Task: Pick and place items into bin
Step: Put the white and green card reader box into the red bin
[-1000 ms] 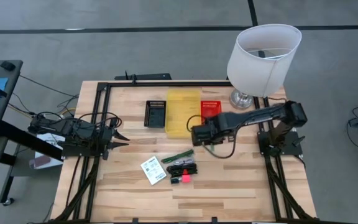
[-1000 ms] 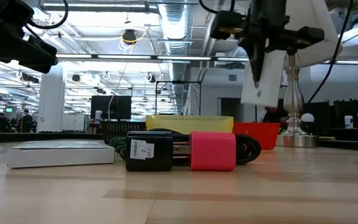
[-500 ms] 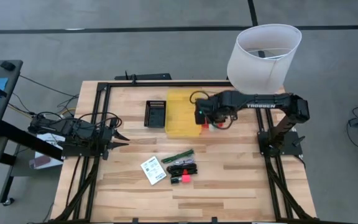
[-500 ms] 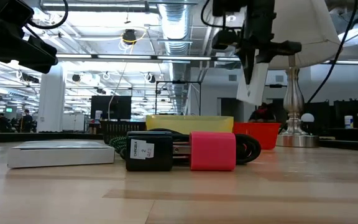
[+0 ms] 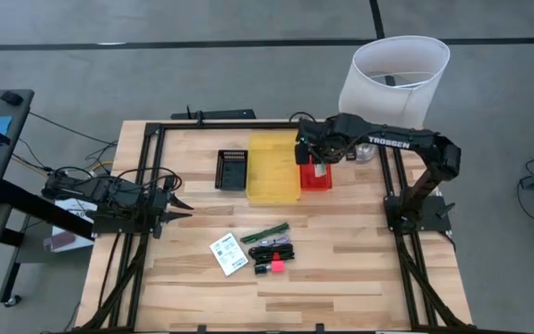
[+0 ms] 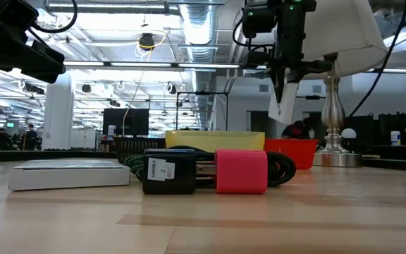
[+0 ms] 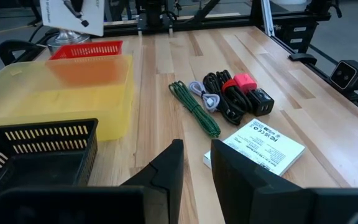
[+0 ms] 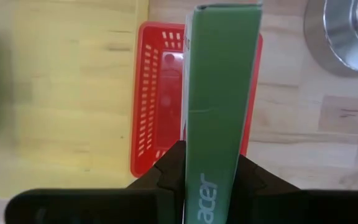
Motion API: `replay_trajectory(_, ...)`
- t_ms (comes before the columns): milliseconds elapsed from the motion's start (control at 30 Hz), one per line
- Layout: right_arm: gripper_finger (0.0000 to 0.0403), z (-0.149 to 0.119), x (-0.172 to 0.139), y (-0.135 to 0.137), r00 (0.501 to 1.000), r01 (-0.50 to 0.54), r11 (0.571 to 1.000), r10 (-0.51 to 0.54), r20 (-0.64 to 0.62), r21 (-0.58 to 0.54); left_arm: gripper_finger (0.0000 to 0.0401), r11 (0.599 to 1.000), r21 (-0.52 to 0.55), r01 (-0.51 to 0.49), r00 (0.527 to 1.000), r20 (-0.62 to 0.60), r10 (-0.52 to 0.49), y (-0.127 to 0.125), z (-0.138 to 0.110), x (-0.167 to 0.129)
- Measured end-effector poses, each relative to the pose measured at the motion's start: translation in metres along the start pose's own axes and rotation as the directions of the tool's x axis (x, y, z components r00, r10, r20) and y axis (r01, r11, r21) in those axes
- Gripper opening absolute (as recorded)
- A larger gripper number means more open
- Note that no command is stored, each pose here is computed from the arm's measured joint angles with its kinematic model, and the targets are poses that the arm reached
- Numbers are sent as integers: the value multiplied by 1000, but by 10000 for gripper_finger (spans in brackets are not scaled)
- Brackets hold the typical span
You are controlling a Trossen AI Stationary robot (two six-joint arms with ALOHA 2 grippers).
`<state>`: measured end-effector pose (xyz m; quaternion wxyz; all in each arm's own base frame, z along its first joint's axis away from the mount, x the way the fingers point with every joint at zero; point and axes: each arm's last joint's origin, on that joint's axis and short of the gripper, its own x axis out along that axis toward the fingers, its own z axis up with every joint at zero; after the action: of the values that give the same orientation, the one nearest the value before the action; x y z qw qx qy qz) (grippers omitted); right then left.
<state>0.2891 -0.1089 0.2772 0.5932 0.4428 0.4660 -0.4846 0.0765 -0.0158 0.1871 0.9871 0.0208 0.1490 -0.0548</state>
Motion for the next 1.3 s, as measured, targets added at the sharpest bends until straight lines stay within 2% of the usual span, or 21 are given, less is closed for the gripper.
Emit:
replay_trajectory(867, 60, 6, 1, -1, 1000, -16, 1000, 16, -3, 6, 73, 1000, 0, 0, 1000, 0, 0, 0, 0, 0)
replay_trajectory(1300, 126, 6, 1, -1, 1000, -16, 1000, 16, -3, 5, 73, 1000, 0, 0, 1000, 0, 0, 0, 0, 0)
